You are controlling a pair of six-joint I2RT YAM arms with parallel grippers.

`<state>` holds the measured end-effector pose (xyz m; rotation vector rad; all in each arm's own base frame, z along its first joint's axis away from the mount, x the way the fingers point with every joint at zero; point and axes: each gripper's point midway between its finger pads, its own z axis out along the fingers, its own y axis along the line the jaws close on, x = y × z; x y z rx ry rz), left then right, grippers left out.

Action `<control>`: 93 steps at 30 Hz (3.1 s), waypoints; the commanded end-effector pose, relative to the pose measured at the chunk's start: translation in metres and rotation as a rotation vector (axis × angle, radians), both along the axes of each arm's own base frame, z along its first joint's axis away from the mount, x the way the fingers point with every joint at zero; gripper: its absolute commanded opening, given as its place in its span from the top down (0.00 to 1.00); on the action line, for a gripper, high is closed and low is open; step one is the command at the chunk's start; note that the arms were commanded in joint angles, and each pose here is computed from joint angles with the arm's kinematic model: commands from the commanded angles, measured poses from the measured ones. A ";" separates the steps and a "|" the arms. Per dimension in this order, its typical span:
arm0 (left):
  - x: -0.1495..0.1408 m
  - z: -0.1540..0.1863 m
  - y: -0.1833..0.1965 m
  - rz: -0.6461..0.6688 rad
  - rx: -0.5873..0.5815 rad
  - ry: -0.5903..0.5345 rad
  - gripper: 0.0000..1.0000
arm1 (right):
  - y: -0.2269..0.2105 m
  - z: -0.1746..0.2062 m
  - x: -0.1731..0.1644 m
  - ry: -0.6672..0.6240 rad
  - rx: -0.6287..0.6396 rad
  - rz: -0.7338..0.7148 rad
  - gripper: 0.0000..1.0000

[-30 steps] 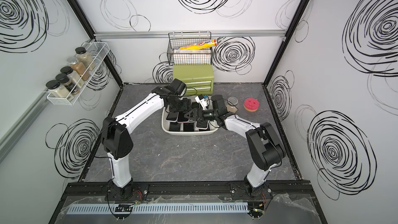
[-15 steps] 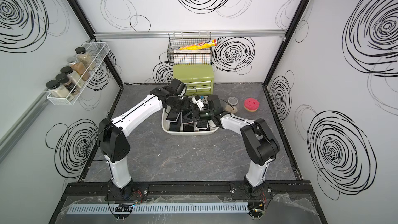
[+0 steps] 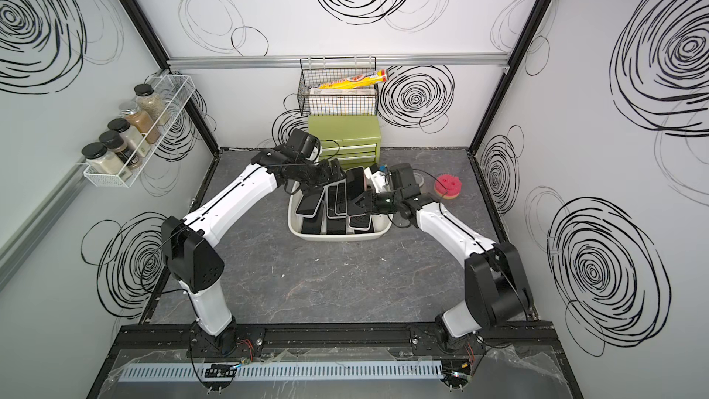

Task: Take the phone out of the storage box
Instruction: Pick up the phone from the storage box, then place the phone at the center of the board, then pick up the phone from the storage box.

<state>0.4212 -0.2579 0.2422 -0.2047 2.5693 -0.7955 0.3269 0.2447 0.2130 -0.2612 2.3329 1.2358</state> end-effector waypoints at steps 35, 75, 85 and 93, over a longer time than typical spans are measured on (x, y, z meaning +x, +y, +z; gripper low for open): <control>-0.006 -0.027 0.075 0.060 0.065 -0.061 0.01 | -0.133 -0.161 0.015 0.277 -0.458 -0.134 1.00; -0.022 -0.060 0.069 0.033 0.177 -0.024 0.01 | -0.220 -0.176 0.034 0.388 -0.560 -0.393 0.36; 0.006 -0.107 0.015 -0.050 0.460 0.057 0.01 | -0.197 -0.090 0.028 0.270 -0.533 -0.450 0.30; 0.046 -0.133 -0.016 -0.015 0.458 0.071 0.01 | -0.155 -0.075 0.025 0.222 -0.498 -0.354 0.14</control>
